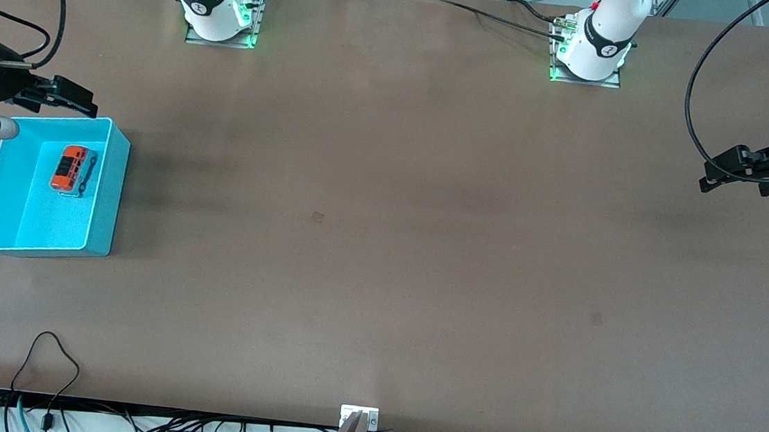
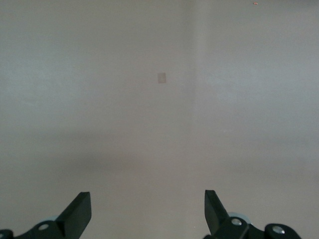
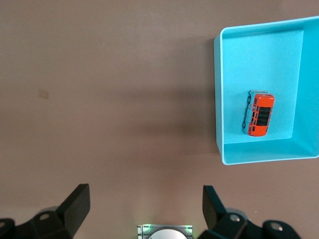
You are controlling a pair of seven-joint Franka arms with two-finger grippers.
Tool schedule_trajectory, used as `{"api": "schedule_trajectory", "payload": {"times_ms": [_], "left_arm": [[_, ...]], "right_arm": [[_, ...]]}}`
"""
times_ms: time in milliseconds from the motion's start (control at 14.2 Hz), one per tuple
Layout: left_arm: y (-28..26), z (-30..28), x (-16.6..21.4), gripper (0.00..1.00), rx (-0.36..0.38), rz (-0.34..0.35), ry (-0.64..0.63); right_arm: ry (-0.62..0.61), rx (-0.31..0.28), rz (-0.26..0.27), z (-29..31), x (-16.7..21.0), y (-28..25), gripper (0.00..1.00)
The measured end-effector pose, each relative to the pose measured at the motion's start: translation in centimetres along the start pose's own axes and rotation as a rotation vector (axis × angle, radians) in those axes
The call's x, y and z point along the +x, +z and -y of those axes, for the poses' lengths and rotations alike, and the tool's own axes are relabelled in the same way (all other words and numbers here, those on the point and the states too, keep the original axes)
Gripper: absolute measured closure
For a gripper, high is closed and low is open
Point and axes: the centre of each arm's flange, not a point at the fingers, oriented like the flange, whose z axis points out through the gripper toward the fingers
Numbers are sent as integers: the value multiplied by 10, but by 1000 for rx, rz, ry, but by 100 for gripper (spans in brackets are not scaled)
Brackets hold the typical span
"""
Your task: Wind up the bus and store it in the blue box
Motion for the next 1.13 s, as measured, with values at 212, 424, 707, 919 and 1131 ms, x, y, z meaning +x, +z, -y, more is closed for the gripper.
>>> {"api": "schedule_trajectory", "payload": {"times_ms": [212, 424, 707, 919, 1131], "left_arm": [[0, 0, 0, 0, 0, 0, 0], [0, 0, 0, 0, 0, 0, 0], [0, 0, 0, 0, 0, 0, 0], [0, 0, 0, 0, 0, 0, 0], [0, 0, 0, 0, 0, 0, 0]], "right_arm": [[4, 0, 1, -2, 1, 1, 0], [13, 0, 5, -6, 3, 4, 0], [48, 3, 5, -26, 4, 4, 0], [62, 5, 5, -34, 4, 4, 0], [73, 7, 5, -40, 4, 4, 0]]}}
